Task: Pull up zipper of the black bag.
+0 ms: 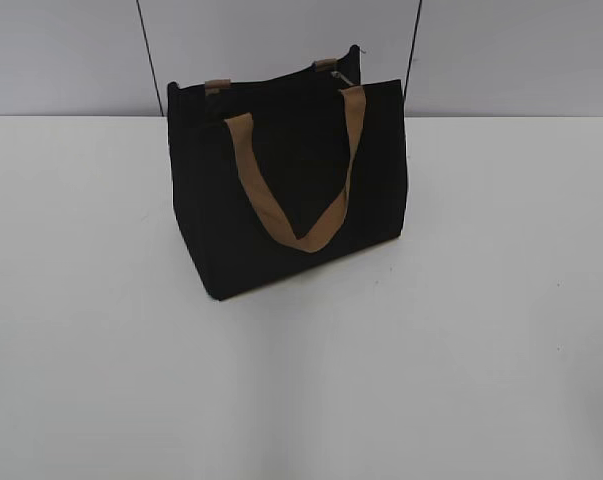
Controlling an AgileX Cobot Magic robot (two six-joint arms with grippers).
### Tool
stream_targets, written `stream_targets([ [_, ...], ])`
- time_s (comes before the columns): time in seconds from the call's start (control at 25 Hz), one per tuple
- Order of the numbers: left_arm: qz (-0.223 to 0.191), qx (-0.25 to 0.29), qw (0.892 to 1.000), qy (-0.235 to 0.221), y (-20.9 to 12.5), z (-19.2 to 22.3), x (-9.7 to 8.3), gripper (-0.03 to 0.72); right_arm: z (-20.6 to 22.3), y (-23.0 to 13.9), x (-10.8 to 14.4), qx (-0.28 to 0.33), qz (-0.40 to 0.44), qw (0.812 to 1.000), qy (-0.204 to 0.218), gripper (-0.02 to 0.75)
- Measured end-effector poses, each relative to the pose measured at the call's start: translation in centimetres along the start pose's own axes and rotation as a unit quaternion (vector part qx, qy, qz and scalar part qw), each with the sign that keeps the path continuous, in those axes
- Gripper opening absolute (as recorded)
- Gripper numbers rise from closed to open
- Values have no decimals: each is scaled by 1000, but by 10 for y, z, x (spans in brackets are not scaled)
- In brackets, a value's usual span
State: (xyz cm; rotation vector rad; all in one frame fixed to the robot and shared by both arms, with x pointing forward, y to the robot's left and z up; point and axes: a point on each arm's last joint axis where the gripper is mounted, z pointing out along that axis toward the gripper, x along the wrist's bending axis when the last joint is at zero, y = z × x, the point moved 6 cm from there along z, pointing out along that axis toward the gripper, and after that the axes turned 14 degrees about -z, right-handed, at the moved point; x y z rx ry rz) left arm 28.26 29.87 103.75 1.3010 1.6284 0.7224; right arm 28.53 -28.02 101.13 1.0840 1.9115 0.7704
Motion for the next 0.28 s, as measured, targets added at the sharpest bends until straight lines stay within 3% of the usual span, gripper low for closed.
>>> stream_targets([
  [0.28, -2, -1, 1000, 2, 0, 0, 0, 447, 0, 0, 0, -1, 1, 1000, 1, 368],
])
